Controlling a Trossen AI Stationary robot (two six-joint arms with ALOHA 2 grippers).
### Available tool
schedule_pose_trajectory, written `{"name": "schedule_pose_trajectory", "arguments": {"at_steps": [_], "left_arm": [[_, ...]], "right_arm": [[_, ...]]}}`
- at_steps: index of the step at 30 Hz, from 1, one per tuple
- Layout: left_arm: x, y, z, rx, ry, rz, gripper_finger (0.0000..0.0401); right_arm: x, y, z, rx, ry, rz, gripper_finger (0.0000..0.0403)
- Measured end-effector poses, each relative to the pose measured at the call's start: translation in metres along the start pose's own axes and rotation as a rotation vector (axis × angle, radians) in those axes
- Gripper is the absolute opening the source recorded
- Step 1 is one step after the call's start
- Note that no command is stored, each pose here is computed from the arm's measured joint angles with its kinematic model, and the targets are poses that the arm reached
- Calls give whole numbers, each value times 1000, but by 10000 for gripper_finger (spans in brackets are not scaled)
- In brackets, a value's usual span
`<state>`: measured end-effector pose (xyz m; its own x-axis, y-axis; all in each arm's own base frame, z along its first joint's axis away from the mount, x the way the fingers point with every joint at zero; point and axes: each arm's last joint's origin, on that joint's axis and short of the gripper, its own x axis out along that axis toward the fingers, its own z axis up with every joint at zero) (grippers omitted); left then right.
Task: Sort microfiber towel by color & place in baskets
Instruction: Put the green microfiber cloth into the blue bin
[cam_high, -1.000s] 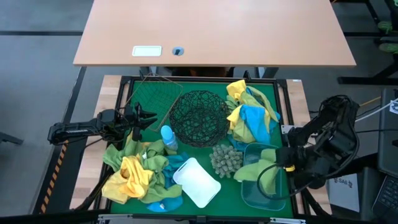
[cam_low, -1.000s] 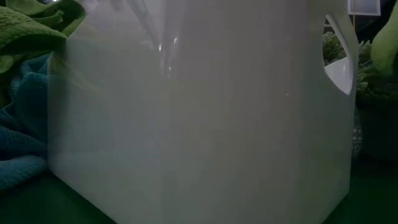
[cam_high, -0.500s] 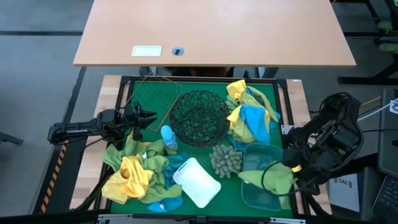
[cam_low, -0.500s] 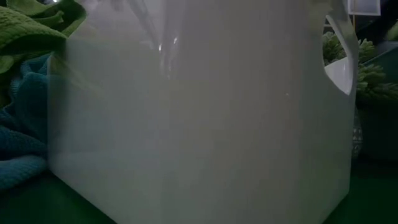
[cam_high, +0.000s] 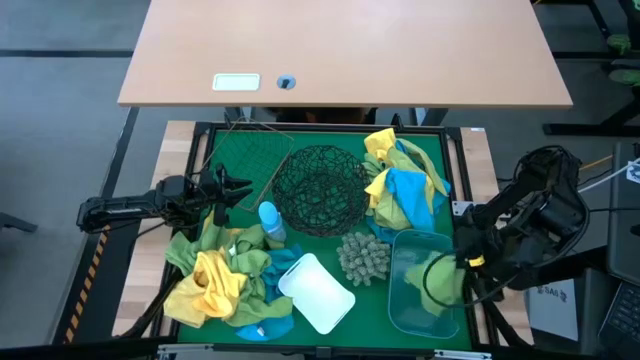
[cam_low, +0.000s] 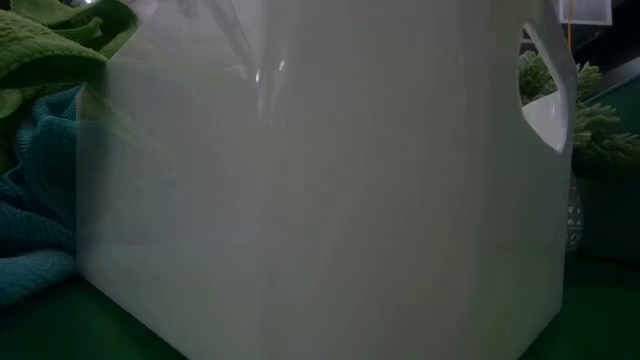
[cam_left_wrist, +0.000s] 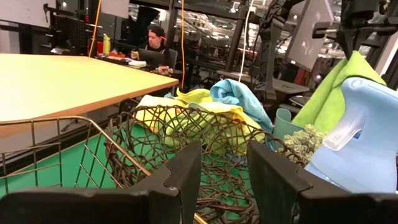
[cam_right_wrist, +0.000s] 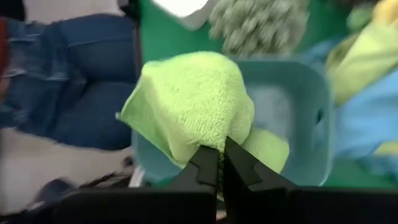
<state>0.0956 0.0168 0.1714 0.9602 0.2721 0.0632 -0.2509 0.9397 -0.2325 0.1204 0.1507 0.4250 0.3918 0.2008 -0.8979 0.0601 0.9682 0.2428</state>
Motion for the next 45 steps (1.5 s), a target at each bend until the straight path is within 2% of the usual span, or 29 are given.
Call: {"name": "schedule_pose_trajectory", "arguments": {"at_steps": [10,14,21,28,33,40,45], "left_arm": [[0,0,0,0,0,0,124],[0,0,0,0,0,0,124],[0,0,0,0,0,0,124],[0,0,0,0,0,0,124],[0,0,0,-1,0,0,124],[0,0,0,0,0,0,124],[0,0,0,0,0,0,124]], "right_arm": [[33,19,14,-193,-3,-147,3],[51,27,15,-219,33,-189,3],[96,22,1,-269,162,-307,3],[129,12,-13,-292,207,-387,3],[141,6,-20,-302,246,-424,3],[142,5,-21,-295,259,-417,5],[143,4,-20,-258,253,-423,50]]}}
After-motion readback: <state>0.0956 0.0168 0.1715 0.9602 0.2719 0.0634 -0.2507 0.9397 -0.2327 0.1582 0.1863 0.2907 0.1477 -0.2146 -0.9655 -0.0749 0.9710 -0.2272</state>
